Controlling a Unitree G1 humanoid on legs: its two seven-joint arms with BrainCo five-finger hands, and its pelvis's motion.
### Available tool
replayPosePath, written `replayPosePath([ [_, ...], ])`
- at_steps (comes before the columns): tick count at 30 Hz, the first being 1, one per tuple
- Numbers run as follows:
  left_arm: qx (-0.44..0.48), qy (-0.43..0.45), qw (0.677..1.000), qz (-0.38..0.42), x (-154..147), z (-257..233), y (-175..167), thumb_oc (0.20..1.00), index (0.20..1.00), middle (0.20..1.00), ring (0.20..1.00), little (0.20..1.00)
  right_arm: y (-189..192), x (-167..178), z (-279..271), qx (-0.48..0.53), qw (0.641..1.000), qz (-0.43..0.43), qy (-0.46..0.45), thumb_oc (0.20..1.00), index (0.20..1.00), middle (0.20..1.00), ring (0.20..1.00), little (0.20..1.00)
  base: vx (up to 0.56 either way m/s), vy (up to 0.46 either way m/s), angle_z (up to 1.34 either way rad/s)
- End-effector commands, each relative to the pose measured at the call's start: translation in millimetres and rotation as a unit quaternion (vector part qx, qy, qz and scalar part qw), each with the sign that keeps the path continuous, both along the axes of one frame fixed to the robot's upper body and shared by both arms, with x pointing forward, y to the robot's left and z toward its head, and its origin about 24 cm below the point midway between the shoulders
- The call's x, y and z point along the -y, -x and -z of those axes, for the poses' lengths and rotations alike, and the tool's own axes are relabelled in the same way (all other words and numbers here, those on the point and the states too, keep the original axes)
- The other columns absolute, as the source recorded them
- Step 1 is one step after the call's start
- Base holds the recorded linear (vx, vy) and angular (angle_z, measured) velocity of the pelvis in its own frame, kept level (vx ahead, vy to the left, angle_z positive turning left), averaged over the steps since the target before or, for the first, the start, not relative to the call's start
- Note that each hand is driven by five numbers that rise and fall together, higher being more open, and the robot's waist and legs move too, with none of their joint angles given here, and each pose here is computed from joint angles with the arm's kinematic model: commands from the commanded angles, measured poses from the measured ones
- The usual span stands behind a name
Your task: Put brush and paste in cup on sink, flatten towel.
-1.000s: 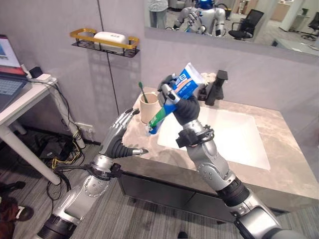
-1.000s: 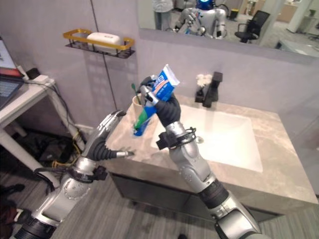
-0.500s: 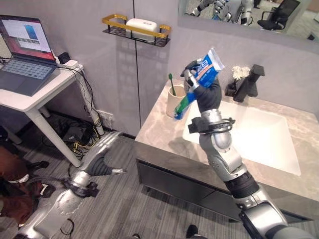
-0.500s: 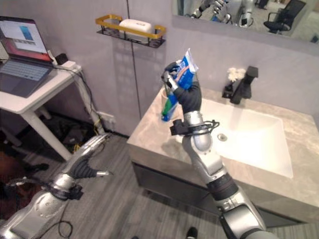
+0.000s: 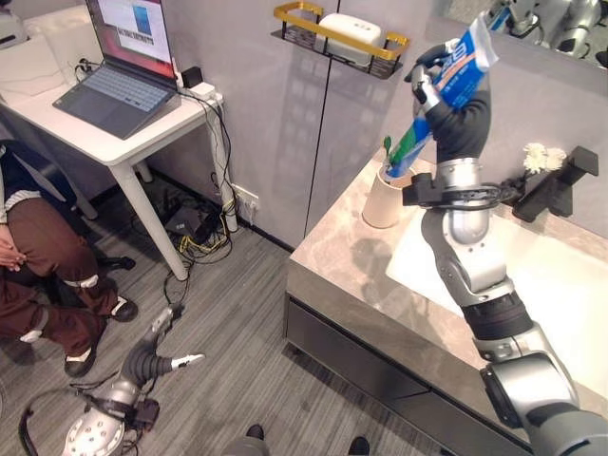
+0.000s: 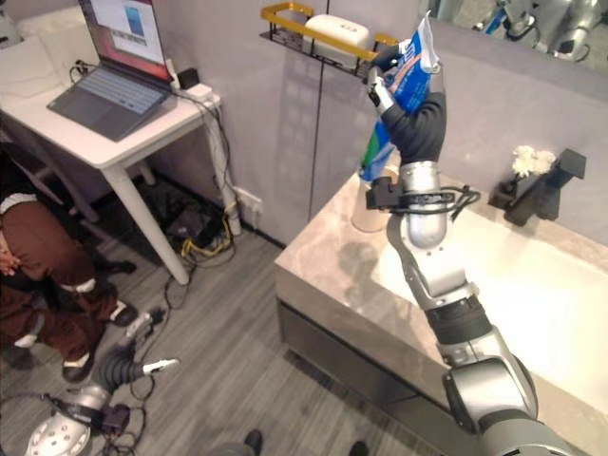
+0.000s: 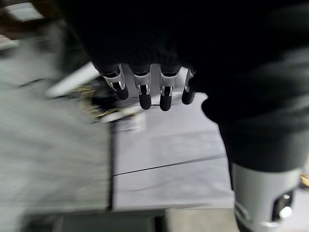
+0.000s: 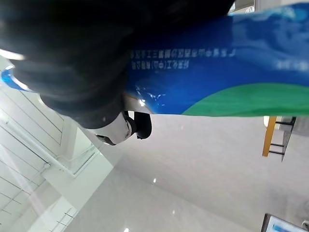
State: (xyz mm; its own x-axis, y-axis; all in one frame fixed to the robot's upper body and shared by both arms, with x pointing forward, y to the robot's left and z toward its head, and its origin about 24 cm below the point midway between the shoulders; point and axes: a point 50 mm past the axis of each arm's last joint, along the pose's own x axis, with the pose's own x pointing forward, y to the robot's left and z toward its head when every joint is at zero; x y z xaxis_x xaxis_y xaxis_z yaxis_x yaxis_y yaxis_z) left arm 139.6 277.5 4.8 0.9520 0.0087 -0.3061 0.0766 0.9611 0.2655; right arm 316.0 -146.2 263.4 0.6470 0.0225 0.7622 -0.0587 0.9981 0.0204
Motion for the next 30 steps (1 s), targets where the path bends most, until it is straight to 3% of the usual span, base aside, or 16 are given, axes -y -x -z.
replayPosePath([
  [1,0.025,0.035,0.999,0.012,-2.4,-16.5,-7.4,1.000,1.000,1.000,1.000,1.000,7.7,9.9,-45.9,0.083,0.996,0.025,0.016,0.200,0.200,0.200,0.200,0.200,0.08,-0.124,0.06],
  [16,0.002,0.049,0.998,0.033,0.7,-12.4,-8.3,1.000,1.000,1.000,1.000,1.000,-8.8,30.1,-69.0,0.079,0.993,0.090,0.021,0.200,0.200,0.200,0.200,0.200,0.07,-0.061,0.05],
  [30,-0.028,0.050,0.997,0.043,5.5,0.3,-4.6,1.000,1.000,1.000,1.000,1.000,-9.8,28.0,-55.3,0.063,0.996,0.070,-0.002,0.200,0.200,0.200,0.200,0.200,0.04,-0.012,0.03],
])
